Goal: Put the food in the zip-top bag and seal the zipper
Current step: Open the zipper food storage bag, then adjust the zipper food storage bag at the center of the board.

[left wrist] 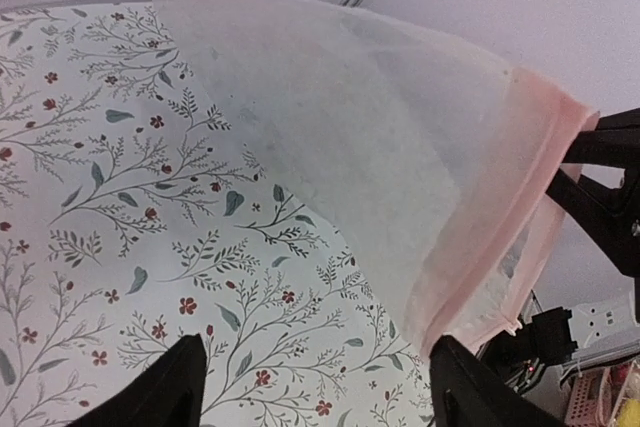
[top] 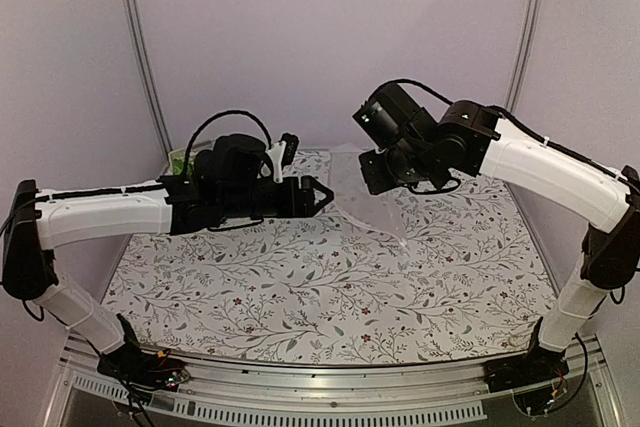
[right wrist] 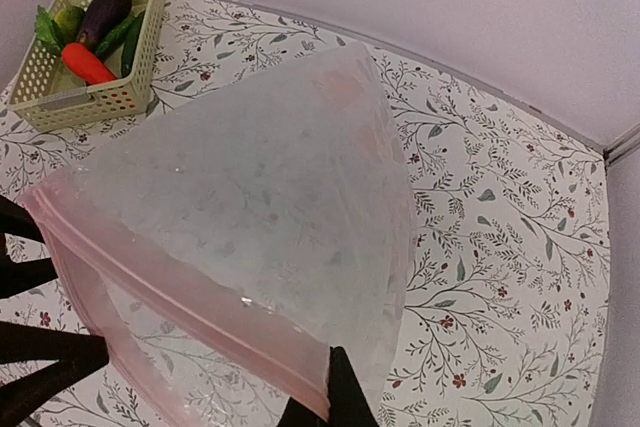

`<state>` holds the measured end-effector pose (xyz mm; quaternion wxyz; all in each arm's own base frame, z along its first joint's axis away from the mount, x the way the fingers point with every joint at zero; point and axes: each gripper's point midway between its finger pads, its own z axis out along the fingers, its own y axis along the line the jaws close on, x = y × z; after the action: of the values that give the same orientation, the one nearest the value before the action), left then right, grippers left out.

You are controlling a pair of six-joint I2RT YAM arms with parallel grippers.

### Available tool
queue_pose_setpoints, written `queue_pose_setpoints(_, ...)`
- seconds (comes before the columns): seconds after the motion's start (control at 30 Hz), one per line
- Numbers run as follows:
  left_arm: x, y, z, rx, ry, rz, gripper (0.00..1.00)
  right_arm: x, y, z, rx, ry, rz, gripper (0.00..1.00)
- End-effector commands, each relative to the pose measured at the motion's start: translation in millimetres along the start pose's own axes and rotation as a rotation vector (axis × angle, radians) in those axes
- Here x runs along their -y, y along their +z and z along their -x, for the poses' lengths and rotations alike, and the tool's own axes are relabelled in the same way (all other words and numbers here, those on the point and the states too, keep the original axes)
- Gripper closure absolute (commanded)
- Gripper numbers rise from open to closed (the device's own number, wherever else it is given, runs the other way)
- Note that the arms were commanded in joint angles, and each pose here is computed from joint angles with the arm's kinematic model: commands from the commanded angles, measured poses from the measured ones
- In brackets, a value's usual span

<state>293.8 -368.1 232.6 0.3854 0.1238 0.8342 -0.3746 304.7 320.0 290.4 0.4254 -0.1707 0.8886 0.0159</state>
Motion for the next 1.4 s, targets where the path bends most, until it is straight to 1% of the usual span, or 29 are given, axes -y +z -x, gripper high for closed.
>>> queue_pose_setpoints(0.0, 22.5, -16.3, 8.5, 0.076, -0.108, -0.163, 0.14, -18.8, 15.2, -10.4, -0.045, 0.054, 0.056, 1.0)
queue_pose_setpoints(0.13, 24.2, -16.1, -6.6, 0.057, -0.162, -0.196, 0.02, -26.4, 21.2, -10.9, -0.051, 0.07, 0.072, 1.0)
queue_pose_setpoints(0.17, 25.0, -15.0, -10.3, 0.052, -0.174, -0.2, 0.01, -27.7, 22.9, -11.2, -0.053, 0.075, 0.074, 1.0)
queue_pose_setpoints(0.33, 41.5, -9.2, -17.1, 0.061, -0.223, -0.276, 0.0, -34.7, 27.7, -11.5, -0.056, 0.103, 0.091, 1.0)
queue_pose_setpoints(0.4, 45.0, -4.3, -16.1, 0.065, -0.224, -0.273, 0.0, -36.0, 28.8, -11.5, -0.057, 0.113, 0.093, 1.0)
queue_pose_setpoints(0.5, 37.9, 6.0, -20.4, 0.053, -0.24, -0.208, 0.0, -36.9, 28.5, -9.6, -0.053, 0.129, 0.1, 1.0)
queue_pose_setpoints(0.57, 24.8, 15.1, -28.8, 0.036, -0.245, -0.117, 0.0, -38.2, 27.1, -7.5, -0.046, 0.14, 0.107, 1.0)
queue_pose_setpoints(0.7, 10.3, 26.2, -45.9, 0.002, -0.204, 0.039, 0.02, -35.0, 25.3, -4.3, -0.033, 0.153, 0.094, 1.0)
queue_pose_setpoints(0.73, 5.4, 27.1, -48.2, 0.004, -0.196, 0.07, 0.04, -33.7, 24.5, -3.7, -0.029, 0.154, 0.09, 1.0)
queue_pose_setpoints(0.8, -6.0, 26.7, -53.0, 0.004, -0.184, 0.122, 0.12, -30.6, 22.5, -2.1, -0.02, 0.153, 0.081, 1.0)
queue_pose_setpoints(0.83, -11.9, 25.9, -55.3, 0.002, -0.177, 0.149, 0.19, -28.8, 21.8, -1.9, -0.016, 0.15, 0.073, 1.0)
queue_pose_setpoints(0.93, -30.4, 19.7, -65.1, -0.021, -0.151, 0.238, 0.5, -20.1, 18.8, -2.8, -0.01, 0.135, 0.04, 1.0)
queue_pose_setpoints(0.97, -34.7, 16.0, -64.9, -0.018, -0.144, 0.258, 0.58, -16.7, 17.9, -3.3, -0.01, 0.129, 0.026, 1.0)
queue_pose_setpoints(1.03, -41.8, 10.1, -65.1, -0.012, -0.135, 0.284, 0.7, -8.6, 15.0, -4.8, -0.01, 0.11, -0.008, 1.0)
queue_pose_setpoints(1.13, -54.9, 1.8, -64.4, -0.011, -0.127, 0.323, 0.81, 4.5, 9.7, -8.1, -0.019, 0.069, -0.06, 1.0)
queue_pose_setpoints(1.3, -69.6, 0.6, -61.3, -0.032, -0.136, 0.322, 0.9, 15.0, 1.7, -12.4, -0.038, 0.025, -0.083, 1.0)
queue_pose_setpoints(1.37, -64.7, 3.2, -57.6, -0.032, -0.128, 0.293, 0.93, 16.2, -0.4, -14.5, -0.048, 0.018, -0.08, 1.0)
